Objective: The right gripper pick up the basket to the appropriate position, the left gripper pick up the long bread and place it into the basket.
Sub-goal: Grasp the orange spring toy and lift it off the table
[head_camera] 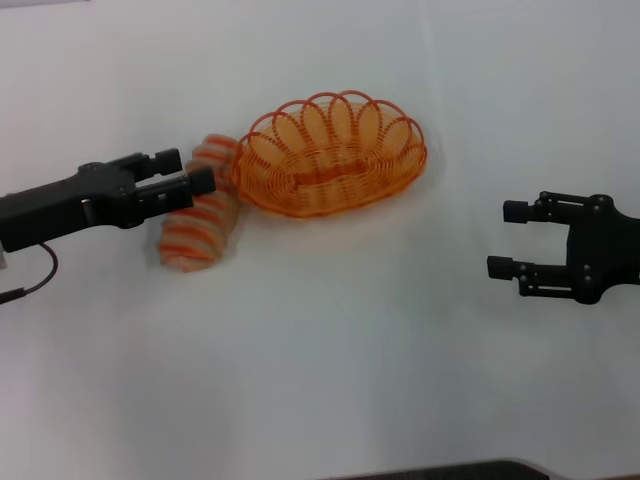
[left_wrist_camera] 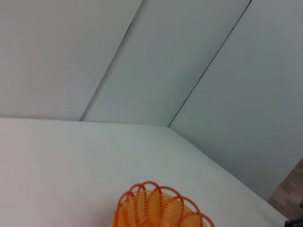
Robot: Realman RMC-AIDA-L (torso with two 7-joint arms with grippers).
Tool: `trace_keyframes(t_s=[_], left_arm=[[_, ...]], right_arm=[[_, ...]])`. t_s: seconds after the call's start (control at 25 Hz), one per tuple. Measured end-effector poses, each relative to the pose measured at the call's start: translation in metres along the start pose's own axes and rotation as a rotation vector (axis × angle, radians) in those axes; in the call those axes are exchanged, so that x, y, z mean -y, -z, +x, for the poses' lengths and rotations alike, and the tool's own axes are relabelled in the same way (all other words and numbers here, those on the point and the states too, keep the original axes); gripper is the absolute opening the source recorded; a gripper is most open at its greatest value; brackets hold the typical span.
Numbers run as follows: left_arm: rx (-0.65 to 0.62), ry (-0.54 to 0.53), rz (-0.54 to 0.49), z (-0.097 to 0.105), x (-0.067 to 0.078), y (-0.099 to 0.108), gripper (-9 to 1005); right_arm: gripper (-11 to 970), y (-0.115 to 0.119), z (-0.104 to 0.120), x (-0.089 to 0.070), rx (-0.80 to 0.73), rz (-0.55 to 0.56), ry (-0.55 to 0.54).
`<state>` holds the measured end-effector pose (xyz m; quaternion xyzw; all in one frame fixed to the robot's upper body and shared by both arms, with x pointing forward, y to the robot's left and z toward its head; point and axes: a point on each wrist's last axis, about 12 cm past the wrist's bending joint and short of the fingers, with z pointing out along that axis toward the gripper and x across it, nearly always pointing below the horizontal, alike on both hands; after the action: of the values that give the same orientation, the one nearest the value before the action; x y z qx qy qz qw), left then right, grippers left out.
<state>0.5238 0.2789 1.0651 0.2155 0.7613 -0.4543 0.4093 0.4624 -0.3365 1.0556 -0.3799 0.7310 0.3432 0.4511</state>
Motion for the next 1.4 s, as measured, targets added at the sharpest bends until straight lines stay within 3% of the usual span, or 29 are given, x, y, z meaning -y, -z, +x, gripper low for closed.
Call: trace_keyframes(t_s=[0.16,0.32,0.72,1.0,1.4], left_arm=[[-0.073,0.051,-0.011,-0.006,-0.003,0.001,793],[-0.225,0.094,-0.05,-0.019,-0.007,0.004,793],[-0.461,0.058,-0.182,-0.064,-0.004,0.005,793],[-0.629,0.011,-0.275,-0.077,0.009,-0.025,794],[-0.729,-0.051,-0.338,-0.092,0.03,-0.059,794]], right_arm=[[780,0.0,-0.001,0.001,0.0,-0.001,0.005],[778,0.0,-0.002,0.002,-0.002,0.001,0.007],[777,0.0,-0.002,0.005,-0.002,0.024,-0.004],[777,0.0,-0.003,0.006,0.001,0.035,-0.006],[778,-0.003,-0.005,0.009,0.0,0.041,0.001]])
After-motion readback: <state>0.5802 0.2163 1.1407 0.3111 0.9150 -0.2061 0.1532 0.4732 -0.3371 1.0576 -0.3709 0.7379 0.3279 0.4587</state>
